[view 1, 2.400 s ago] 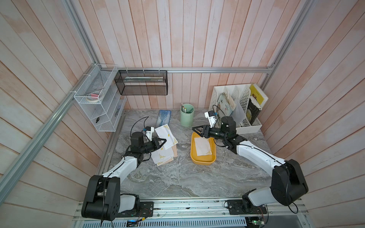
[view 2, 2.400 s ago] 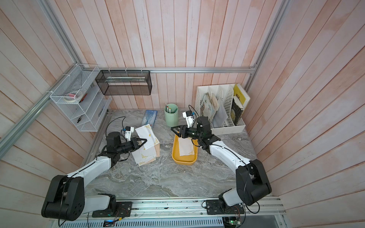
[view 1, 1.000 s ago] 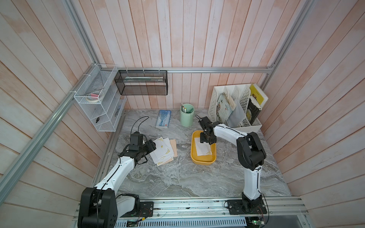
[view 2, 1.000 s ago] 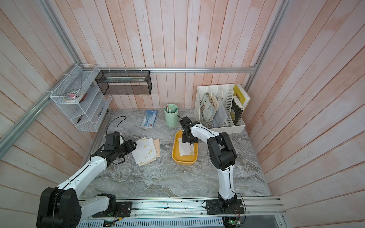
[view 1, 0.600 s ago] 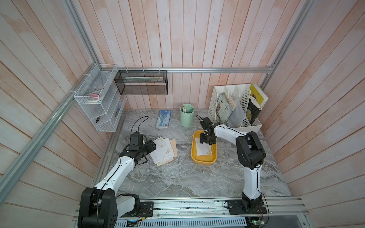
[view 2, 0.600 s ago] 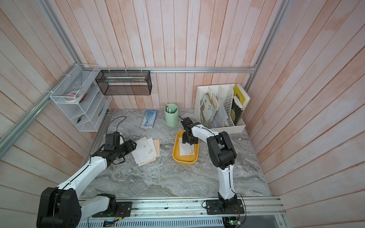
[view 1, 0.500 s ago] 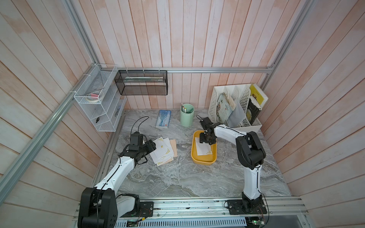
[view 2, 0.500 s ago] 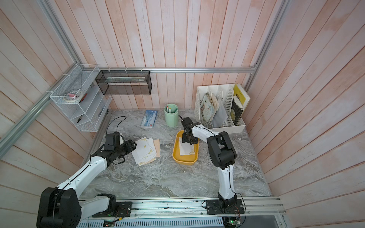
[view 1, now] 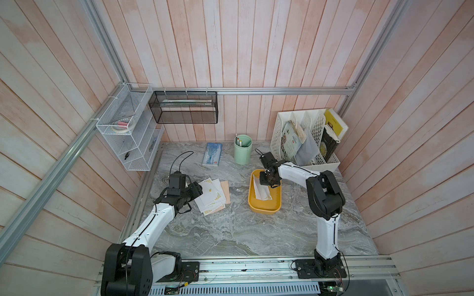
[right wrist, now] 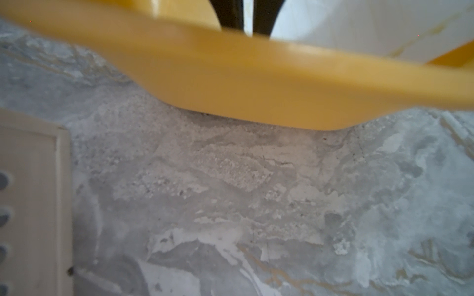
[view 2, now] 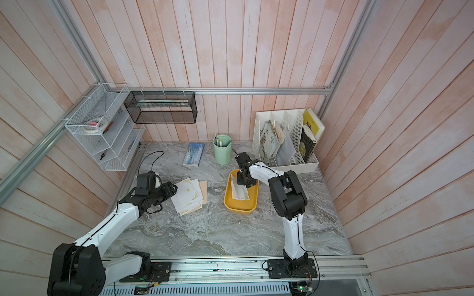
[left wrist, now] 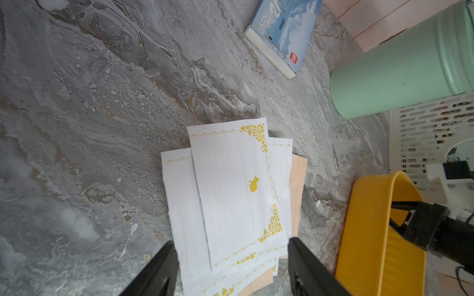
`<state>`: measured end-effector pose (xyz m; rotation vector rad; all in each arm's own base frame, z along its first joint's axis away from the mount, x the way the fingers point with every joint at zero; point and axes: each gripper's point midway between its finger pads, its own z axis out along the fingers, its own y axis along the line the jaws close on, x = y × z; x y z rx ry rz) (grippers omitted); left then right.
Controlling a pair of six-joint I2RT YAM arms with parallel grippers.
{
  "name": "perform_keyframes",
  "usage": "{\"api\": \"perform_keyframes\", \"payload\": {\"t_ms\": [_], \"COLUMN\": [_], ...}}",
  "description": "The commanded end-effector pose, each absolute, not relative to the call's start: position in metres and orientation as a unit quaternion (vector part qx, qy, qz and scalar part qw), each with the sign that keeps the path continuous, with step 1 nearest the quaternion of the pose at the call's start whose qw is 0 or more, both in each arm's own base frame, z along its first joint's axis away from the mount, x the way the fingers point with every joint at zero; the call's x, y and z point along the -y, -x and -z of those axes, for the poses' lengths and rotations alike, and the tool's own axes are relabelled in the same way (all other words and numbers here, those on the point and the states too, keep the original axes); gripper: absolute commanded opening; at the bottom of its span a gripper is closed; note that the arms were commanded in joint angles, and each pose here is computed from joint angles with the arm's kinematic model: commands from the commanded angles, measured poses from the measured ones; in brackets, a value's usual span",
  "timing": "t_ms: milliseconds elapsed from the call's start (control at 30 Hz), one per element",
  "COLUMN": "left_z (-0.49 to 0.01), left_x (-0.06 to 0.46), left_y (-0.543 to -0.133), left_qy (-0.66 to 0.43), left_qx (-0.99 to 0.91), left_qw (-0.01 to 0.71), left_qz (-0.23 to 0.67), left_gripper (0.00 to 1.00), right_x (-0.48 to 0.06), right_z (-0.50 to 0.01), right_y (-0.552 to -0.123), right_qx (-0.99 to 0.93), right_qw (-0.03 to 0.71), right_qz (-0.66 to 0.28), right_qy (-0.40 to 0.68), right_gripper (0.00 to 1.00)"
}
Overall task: Take out the stationery paper from the storage box
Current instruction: Pick up the stationery paper from the storage box.
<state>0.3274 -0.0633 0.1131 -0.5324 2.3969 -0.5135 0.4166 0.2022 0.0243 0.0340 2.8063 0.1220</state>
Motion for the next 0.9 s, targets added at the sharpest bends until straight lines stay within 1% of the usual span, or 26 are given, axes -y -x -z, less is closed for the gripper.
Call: {"api": "perform_keyframes", "payload": {"t_ms": [0,133,367,500,667,867], "left_z": [-0.122,-0.125,-0.125,-0.131,-0.158,-0.196], "left_x": [0.065,0.068,0.073,0.079,0.109,0.147], "left_y": [-0.33,-0.333,-0.336,-0.338,-0.342,-0.339], "left_qy": [0.191,0.188,0.185,0.172,0.117,0.039], "left_qx": [-0.905,-0.902,-0.9,-0.896,-0.865,-0.797], "left_qw": [0.324,0.328,0.325,0.332,0.359,0.387], "left_qz": [0.199,0.209,0.223,0.239,0.331,0.462], "left_gripper": [0.71,0.71,0.71,0.71,0.71,0.71], "right_x": [-0.188,-0.189,-0.19,-0.194,-0.202,-0.212], "right_z": [-0.015,-0.04,-0.059,-0.08,-0.124,-0.182], "right_y": [-0.394,-0.402,-0.404,-0.407,-0.41,-0.406], "right_qx": [-0.992,-0.987,-0.983,-0.978,-0.967,-0.948], "right_qw": [0.128,0.16,0.183,0.208,0.25,0.307], "right_qz": [-0.016,-0.023,-0.026,-0.029,-0.041,-0.087], "right_qy": [-0.011,-0.01,-0.009,-0.006,0.003,0.011], "right_gripper": [0.0,0.0,0.0,0.0,0.0,0.0]}}
